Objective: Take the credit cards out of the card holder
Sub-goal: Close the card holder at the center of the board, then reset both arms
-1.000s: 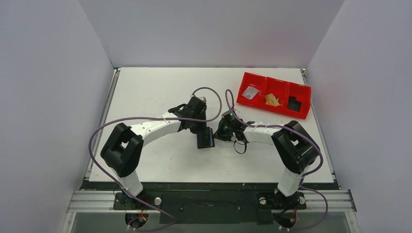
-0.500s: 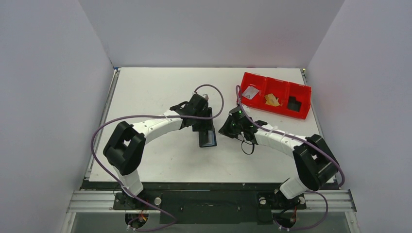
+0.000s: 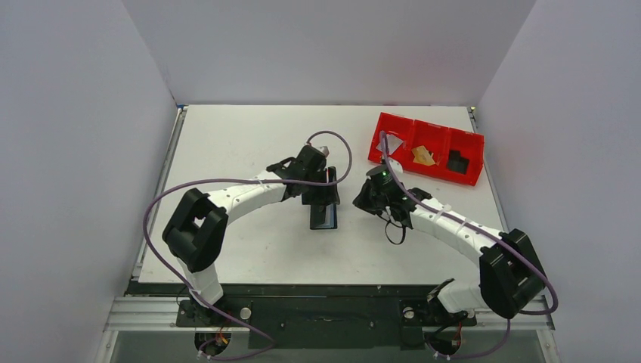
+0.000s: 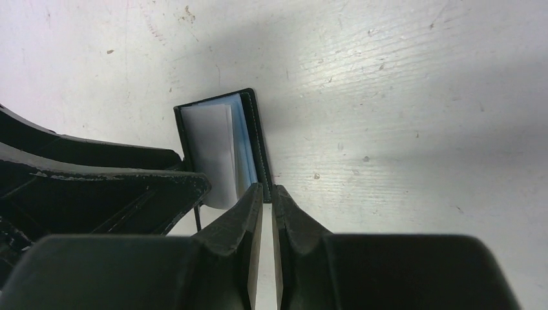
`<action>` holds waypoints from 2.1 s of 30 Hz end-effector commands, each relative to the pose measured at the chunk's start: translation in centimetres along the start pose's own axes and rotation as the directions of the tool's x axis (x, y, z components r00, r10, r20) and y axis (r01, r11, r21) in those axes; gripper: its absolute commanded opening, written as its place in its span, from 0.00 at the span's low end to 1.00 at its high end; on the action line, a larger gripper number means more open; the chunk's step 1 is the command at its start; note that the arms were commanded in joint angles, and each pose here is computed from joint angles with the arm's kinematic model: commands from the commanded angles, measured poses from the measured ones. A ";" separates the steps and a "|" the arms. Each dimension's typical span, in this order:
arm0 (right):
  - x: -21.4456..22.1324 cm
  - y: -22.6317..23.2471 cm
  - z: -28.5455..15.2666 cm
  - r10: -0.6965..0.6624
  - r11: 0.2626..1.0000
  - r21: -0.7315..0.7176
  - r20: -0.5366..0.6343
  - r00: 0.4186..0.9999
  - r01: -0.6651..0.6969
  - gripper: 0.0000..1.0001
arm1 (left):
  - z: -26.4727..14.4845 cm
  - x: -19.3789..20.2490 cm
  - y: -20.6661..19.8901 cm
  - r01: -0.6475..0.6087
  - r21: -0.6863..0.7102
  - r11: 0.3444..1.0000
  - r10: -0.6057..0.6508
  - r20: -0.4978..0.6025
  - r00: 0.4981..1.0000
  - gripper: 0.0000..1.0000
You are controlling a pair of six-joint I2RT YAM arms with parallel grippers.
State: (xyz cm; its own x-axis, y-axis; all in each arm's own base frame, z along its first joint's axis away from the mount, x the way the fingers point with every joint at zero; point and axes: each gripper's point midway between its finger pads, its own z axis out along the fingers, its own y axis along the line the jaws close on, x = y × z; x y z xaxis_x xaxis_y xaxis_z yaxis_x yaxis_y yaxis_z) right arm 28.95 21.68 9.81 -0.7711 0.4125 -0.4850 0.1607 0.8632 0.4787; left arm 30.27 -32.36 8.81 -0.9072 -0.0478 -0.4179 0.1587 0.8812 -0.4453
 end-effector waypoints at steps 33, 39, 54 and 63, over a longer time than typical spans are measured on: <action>-3.7 0.6 -3.2 -0.029 1.000 0.004 0.121 0.992 0.029 0.21 | -0.4 -1.6 -5.2 -0.026 0.222 0.975 0.013 0.060 0.998 0.65; -4.8 1.5 -4.3 -0.028 0.999 -0.024 0.156 0.987 0.032 0.33 | -5.3 -5.0 -5.8 -0.059 0.212 0.976 0.023 0.167 0.986 0.65; -8.2 2.9 -9.0 -0.016 0.995 -0.089 0.302 0.953 0.045 0.61 | -15.1 -9.3 0.7 -0.020 0.093 0.995 -0.016 0.375 0.927 0.66; -9.5 3.0 -11.3 -0.011 0.992 -0.110 0.374 0.927 0.056 0.66 | -16.0 -9.0 2.6 -0.004 0.064 0.998 -0.021 0.391 0.920 0.66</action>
State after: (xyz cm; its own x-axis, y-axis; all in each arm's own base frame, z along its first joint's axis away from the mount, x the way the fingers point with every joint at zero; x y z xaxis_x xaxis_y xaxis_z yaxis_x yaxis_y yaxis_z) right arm 29.06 17.92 20.99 -0.5669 0.4566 -0.6857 0.0648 0.8545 0.5155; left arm 32.94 -23.00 23.11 -0.7147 -0.2530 -0.6521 0.1693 0.8420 -0.5122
